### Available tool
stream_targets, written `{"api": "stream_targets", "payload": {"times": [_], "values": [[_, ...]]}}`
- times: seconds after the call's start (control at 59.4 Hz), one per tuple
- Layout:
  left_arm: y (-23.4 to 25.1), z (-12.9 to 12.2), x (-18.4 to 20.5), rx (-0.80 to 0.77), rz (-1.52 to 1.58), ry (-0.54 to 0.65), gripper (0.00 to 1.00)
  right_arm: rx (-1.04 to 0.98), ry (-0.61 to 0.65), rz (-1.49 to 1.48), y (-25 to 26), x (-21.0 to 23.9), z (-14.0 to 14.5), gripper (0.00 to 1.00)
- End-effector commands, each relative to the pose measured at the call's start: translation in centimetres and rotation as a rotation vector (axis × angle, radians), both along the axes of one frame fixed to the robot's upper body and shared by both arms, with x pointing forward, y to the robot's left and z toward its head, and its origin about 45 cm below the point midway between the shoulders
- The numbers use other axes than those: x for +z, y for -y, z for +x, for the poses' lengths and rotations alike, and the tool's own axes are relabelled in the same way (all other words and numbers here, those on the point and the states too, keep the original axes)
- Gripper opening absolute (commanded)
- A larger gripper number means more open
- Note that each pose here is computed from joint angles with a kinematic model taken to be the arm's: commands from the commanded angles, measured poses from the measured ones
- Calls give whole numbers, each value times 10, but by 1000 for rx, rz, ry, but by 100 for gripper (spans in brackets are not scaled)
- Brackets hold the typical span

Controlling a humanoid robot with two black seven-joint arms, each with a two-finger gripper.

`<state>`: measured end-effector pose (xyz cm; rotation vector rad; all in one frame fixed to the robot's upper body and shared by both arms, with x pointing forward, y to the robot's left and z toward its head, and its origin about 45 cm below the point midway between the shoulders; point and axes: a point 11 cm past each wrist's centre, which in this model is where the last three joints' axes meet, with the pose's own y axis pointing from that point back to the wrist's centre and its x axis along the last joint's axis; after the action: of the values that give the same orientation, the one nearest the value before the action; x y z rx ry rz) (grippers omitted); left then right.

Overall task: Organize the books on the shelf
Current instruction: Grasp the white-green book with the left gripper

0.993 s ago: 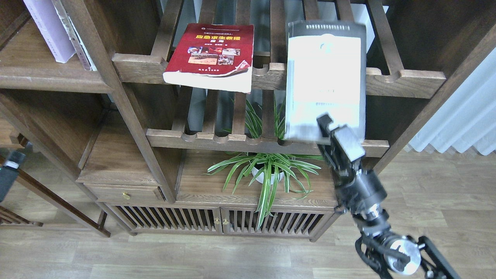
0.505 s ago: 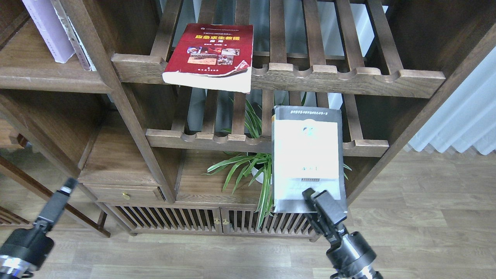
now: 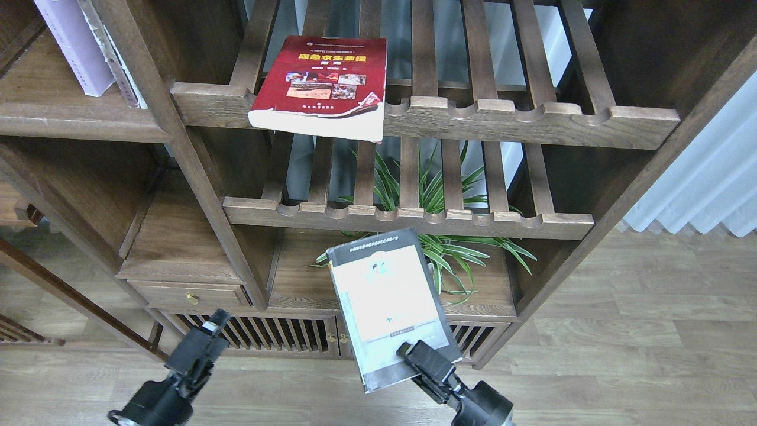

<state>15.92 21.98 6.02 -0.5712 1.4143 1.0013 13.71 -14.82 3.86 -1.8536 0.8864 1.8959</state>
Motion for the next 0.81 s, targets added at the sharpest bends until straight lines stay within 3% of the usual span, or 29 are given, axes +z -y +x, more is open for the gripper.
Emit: {"api": "stream_targets", "payload": {"times": [0.0,0.32,0.488,0.555,0.589,0.69,0.791], "values": [[16,-3,1,-31,-28,-2,99,45,-12,10,-9,-2,-6,2],[55,1,4,-126,-77,11,93,158,-49,-2,-34,-8,-40,2],[67,-6,0,-178,-81,-6,77,158,-47,-3,-33,-8,-40,2],[71,-10,-3,-195,-79,-14,64,158,-45,-2,-34,-8,-40,2],[72,-11,-4,-201,-79,-19,50,156,-45,-2,-34,-8,-40,2],[73,-12,-4,-205,-82,-21,36,155,-45,-3,-33,-8,-39,3],[70,-11,-6,-190,-81,-29,7,149,-46,0,-33,-8,-39,6]]}}
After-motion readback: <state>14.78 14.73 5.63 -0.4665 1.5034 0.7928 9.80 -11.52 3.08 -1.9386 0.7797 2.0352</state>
